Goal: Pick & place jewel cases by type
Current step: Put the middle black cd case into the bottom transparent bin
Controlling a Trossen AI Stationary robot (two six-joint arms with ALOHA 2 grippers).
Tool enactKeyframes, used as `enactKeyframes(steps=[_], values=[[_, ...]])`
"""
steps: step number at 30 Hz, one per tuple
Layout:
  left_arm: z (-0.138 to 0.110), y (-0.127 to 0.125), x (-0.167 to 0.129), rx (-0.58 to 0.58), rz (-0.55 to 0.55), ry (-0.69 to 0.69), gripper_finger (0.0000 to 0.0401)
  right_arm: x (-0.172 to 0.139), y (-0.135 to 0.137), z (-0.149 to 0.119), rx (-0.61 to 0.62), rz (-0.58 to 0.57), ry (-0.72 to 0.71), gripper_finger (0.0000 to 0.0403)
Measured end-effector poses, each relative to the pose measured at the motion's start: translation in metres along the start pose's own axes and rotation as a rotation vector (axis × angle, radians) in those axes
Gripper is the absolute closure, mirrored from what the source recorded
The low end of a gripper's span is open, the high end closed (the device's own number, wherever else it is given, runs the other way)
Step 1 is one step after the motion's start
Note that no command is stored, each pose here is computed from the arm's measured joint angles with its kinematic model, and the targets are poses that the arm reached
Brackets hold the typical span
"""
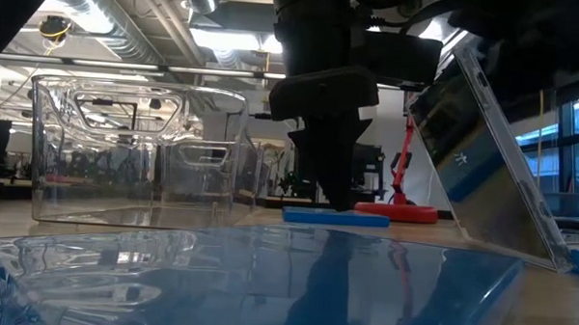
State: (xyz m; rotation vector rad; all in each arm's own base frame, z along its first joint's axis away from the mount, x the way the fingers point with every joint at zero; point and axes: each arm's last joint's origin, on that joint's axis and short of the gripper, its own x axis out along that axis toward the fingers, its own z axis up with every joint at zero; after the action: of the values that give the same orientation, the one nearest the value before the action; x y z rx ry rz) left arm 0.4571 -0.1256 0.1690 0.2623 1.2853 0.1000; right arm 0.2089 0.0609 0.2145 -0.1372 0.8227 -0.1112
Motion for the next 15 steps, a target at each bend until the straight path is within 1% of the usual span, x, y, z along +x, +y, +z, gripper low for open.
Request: enactKeyframes(steps=[2,5,7,12,15], values=[[0.0,0.0,0.0,0.008,-0.006,-0.001,0.0398,0.003,-0.007,0.0,-0.049,0.061,0.028,0.0148],[0.0,-0.001,0.0,0.025,-0.027,0.002,0.0398,0.005,-0.02,0.002,-0.073,0.242,0.038,0.0148],[0.0,-0.001,0.0,0.027,-0.03,0.002,0.0398,0.006,-0.03,0.002,-0.082,0.334,0.028,0.0148],[0.0,-0.001,0.0,0.052,-0.031,0.002,0.0398,0.008,-0.056,0.006,-0.076,0.443,-0.055,0.0148],[0.0,-0.001,0.0,0.065,-0.031,0.002,0.0398,0.012,-0.068,0.009,-0.071,0.535,-0.12,0.0148]])
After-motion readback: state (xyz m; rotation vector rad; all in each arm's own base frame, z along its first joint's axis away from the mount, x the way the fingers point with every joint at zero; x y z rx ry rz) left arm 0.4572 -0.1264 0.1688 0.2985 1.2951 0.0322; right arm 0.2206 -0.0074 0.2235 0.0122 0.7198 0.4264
